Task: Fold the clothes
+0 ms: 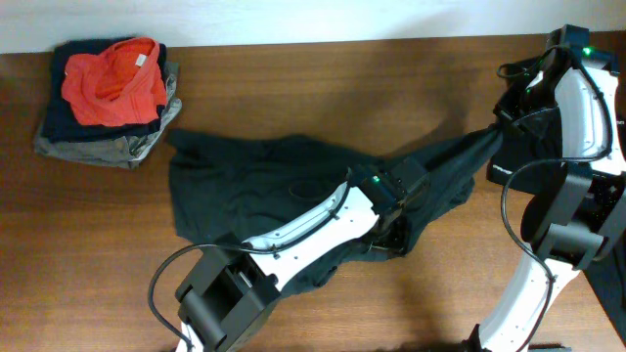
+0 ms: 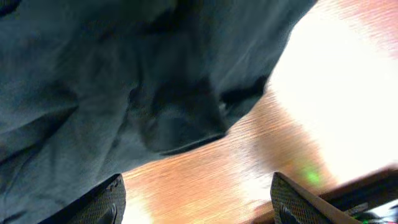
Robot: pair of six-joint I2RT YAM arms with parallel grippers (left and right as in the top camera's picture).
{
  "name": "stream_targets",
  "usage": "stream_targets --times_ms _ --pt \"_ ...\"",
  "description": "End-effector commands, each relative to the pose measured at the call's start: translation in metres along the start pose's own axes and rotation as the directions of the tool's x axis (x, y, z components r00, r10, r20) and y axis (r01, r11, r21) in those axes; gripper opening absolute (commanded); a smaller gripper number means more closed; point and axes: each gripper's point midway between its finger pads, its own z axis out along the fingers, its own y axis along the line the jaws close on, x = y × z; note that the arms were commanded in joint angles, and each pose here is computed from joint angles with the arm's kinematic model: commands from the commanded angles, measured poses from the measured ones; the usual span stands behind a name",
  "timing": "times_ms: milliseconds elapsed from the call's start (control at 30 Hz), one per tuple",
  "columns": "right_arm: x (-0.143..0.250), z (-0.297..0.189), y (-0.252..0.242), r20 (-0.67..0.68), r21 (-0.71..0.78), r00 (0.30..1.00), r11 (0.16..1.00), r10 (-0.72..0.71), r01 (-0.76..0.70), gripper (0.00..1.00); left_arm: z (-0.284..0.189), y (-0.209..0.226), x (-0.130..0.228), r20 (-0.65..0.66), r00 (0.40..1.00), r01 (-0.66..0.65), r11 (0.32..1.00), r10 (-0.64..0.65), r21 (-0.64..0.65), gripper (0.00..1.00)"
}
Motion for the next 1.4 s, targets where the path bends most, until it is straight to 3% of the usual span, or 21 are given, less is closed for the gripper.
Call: stream_targets --times_ms 0,167,500,900,1367 --pt "-0.007 -0.023 0.003 0.061 -0.006 0.998 1.000 -0.018 0.018 0.04 0.000 -0.008 -0.013 0.038 0.999 0.025 0.999 -0.027 0.031 0.70" --pt "-0.006 -0.023 0.003 0.060 -0.006 0.998 1.000 -0.018 0.018 0.04 0.001 -0.002 -0.021 0.081 0.997 0.017 1.000 -0.017 -0.008 0.63" --pt "-0.007 -0.023 0.003 0.061 -0.006 0.998 1.000 -0.018 0.019 0.04 0.037 0.011 -0.020 0.028 1.000 -0.001 0.997 0.003 -0.075 0.60" --pt "-0.007 -0.024 0.002 0.064 0.000 0.998 1.000 -0.018 0.018 0.04 0.035 0.011 -0.022 0.037 0.999 -0.023 0.997 0.026 -0.080 0.52" --pt "-0.006 -0.023 0.001 0.059 0.002 0.998 1.000 -0.025 0.025 0.04 0.002 0.005 -0.036 0.085 0.995 -0.046 0.992 0.056 -0.118 0.54"
